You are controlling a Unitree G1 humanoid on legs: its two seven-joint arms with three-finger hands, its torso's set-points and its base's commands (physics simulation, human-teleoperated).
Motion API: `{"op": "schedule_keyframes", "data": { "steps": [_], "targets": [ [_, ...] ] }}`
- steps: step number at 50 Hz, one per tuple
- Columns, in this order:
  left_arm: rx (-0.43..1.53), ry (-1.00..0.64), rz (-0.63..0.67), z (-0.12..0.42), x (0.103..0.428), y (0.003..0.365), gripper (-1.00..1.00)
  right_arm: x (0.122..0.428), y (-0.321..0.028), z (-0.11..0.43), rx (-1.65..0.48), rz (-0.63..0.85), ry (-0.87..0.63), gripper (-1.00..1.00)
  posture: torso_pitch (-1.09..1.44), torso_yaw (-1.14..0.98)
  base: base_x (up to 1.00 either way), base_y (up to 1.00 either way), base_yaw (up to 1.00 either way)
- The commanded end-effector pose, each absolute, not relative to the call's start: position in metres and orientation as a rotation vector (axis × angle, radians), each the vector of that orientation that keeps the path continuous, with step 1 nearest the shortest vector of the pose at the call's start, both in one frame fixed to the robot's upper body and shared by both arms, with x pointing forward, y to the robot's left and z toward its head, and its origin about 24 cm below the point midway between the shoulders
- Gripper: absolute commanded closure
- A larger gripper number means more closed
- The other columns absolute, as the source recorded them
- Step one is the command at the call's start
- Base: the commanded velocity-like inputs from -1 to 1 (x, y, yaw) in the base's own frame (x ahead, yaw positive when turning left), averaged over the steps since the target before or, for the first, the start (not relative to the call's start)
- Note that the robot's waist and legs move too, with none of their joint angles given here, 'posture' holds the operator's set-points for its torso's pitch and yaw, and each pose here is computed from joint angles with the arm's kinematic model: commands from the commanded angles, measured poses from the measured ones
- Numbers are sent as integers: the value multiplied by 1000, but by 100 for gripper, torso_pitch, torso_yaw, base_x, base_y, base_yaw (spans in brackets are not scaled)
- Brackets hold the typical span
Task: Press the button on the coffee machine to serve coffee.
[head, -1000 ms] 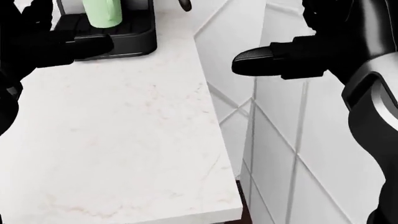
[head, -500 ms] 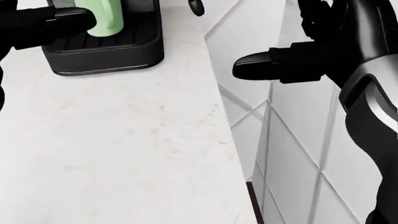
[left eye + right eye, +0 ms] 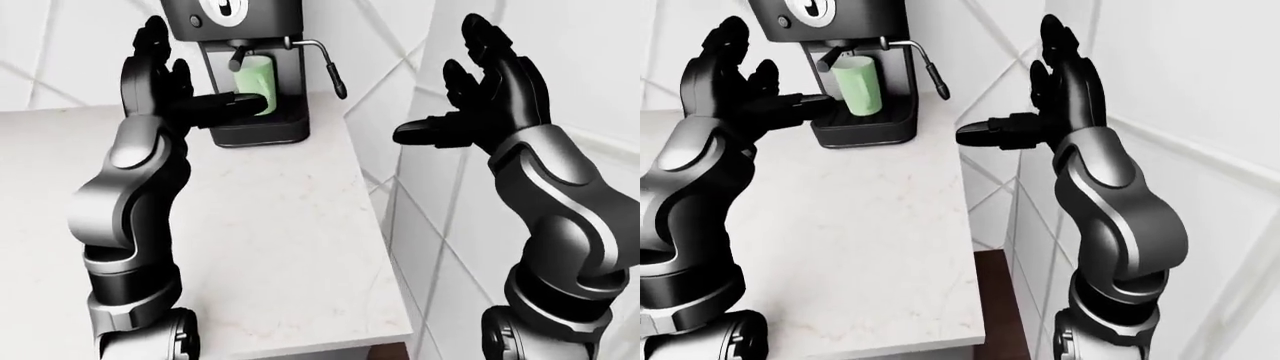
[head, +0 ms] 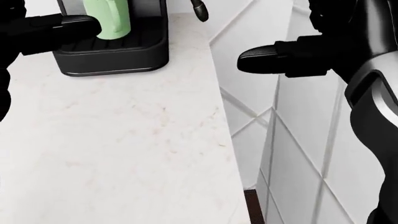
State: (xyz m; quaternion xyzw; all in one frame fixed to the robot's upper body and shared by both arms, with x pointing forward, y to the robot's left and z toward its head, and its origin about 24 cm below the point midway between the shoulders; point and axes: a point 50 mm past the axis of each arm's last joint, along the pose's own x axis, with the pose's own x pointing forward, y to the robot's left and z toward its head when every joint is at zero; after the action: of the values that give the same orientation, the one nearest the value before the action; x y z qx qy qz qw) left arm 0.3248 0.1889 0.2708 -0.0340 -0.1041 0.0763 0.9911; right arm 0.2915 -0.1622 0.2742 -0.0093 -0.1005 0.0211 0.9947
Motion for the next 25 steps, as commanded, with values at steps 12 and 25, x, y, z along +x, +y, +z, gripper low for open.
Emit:
{"op": "schedule_keyframes", "data": {
  "steps": [12, 25],
  "targets": [
    [-85, -294, 149, 286, 320, 187, -100, 286, -160, 289, -23, 53, -287, -100, -9, 0, 0, 0, 0],
    [-71, -249, 182, 275, 322, 201, -100, 285, -162, 291, -19, 48, -290, -100, -9, 0, 0, 0, 0]
  ]
}}
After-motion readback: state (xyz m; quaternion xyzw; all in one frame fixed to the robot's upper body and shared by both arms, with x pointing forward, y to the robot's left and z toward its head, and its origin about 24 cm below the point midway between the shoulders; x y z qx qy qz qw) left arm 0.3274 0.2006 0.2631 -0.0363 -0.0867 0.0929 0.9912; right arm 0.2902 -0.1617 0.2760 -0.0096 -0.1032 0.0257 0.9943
